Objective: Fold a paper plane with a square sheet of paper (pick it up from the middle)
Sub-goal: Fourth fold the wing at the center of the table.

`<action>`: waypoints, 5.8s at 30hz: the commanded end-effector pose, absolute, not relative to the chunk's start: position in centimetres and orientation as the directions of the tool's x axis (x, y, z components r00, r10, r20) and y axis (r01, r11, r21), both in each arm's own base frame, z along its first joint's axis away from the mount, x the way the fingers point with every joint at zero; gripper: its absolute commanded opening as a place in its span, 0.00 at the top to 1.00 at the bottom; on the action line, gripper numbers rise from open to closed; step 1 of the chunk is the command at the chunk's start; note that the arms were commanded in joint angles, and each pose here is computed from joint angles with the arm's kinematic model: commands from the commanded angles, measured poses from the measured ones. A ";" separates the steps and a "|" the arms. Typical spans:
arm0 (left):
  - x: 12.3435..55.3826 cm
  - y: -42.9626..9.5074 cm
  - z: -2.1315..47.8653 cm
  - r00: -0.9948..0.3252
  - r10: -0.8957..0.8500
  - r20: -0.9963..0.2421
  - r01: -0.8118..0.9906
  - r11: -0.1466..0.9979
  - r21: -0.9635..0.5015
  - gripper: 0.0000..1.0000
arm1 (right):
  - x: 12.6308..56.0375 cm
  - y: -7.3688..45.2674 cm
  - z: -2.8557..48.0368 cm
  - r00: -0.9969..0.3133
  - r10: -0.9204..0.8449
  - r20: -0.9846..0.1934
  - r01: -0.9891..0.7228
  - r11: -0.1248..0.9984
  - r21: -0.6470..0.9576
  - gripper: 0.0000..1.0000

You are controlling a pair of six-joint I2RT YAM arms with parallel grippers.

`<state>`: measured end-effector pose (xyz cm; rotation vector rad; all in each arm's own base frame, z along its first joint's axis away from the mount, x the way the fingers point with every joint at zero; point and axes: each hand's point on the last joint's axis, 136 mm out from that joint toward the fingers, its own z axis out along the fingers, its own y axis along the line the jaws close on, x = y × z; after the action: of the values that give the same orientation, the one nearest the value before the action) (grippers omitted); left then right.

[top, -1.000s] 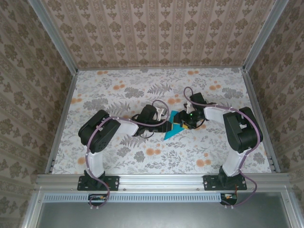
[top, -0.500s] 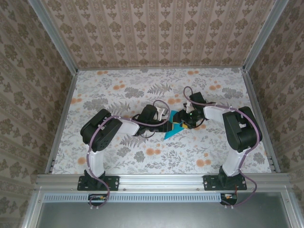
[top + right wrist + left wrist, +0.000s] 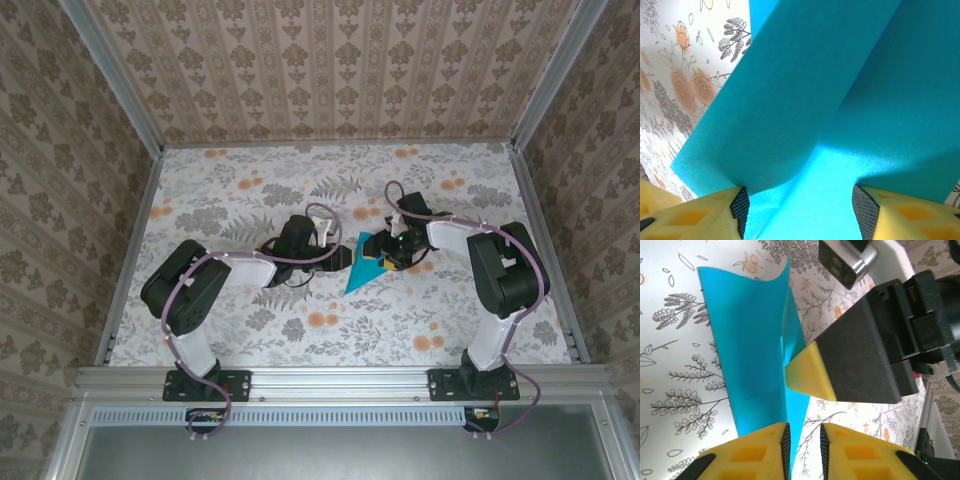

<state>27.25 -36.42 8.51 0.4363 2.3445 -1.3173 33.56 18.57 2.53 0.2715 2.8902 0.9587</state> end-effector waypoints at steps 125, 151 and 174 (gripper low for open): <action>23.6 -33.7 -2.6 -0.946 0.284 -0.155 0.323 0.851 -0.414 1.00 | 33.6 21.5 5.5 -0.987 0.097 -0.130 -0.022 0.713 0.701 0.99; 22.1 -32.1 -4.2 -0.961 0.271 -0.047 0.270 0.893 -0.361 1.00 | 39.7 15.2 2.5 -0.946 0.264 -0.190 0.106 0.803 0.586 1.00; 22.5 -32.1 -3.9 -0.959 0.277 -0.061 0.280 0.893 -0.353 1.00 | 36.2 19.4 1.4 -0.969 0.157 -0.192 -0.003 0.768 0.641 1.00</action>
<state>26.04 -37.16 1.95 0.4712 2.7901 -0.8607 35.36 20.35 2.08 0.0781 2.7265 1.0147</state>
